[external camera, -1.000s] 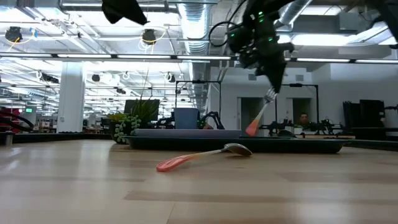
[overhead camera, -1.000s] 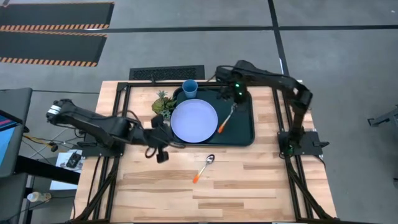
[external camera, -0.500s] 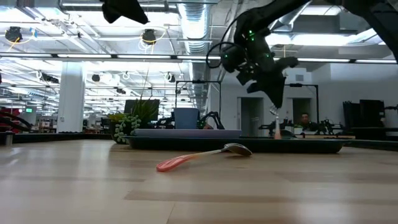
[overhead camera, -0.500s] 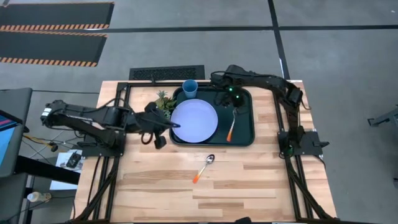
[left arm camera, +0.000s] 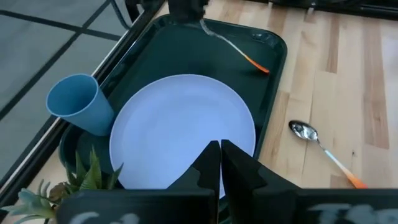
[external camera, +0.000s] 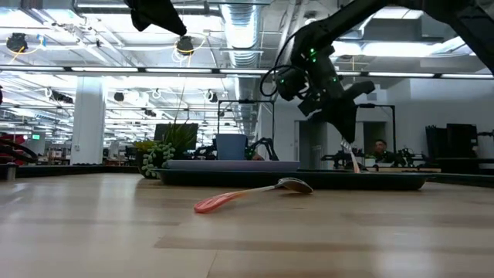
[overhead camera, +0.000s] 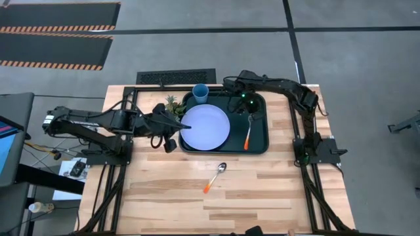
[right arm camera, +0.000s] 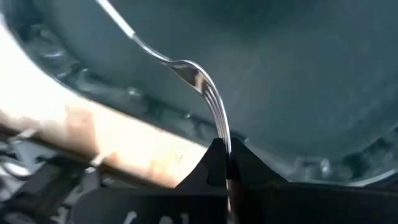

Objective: Pick and place plate/cup/fork/spoon on tray
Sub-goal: Put the orange fork on the black tray

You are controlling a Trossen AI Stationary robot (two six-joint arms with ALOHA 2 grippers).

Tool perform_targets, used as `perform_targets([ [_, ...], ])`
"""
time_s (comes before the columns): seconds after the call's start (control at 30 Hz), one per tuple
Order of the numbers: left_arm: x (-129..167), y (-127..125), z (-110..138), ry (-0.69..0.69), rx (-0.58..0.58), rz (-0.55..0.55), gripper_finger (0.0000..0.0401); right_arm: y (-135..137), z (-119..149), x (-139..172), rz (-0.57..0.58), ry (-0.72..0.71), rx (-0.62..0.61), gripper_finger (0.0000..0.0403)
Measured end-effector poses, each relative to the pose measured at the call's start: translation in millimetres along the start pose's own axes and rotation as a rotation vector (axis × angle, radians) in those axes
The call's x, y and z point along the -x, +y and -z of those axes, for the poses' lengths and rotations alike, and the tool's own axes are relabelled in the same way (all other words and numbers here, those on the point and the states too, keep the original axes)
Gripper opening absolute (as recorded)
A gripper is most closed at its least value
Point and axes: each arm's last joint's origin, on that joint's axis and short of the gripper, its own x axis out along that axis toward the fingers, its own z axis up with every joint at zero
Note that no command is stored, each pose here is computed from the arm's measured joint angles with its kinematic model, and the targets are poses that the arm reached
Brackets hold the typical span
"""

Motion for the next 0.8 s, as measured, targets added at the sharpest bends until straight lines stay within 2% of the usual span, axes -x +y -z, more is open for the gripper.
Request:
perform_targets([
  [0.13, 0, 0, 0, 0.000, -0.010, 0.000, 0.0000, -3, -6, -3, 0.039, 0.029, 0.013, 0.0005],
  [0.4, 0, 0, 0, 0.000, -0.012, 0.000, 0.0000, -11, -18, -25, 0.001, 0.076, 0.021, 0.0006],
  [0.6, 0, 0, 0, 0.000, -0.012, 0.000, 0.0000, -15, -27, -37, 0.034, 0.144, 0.027, 0.0006],
  [0.8, 0, 0, 0, 0.000, -0.010, 0.000, 0.0000, -18, -29, -39, 0.047, 0.135, 0.022, 0.0014],
])
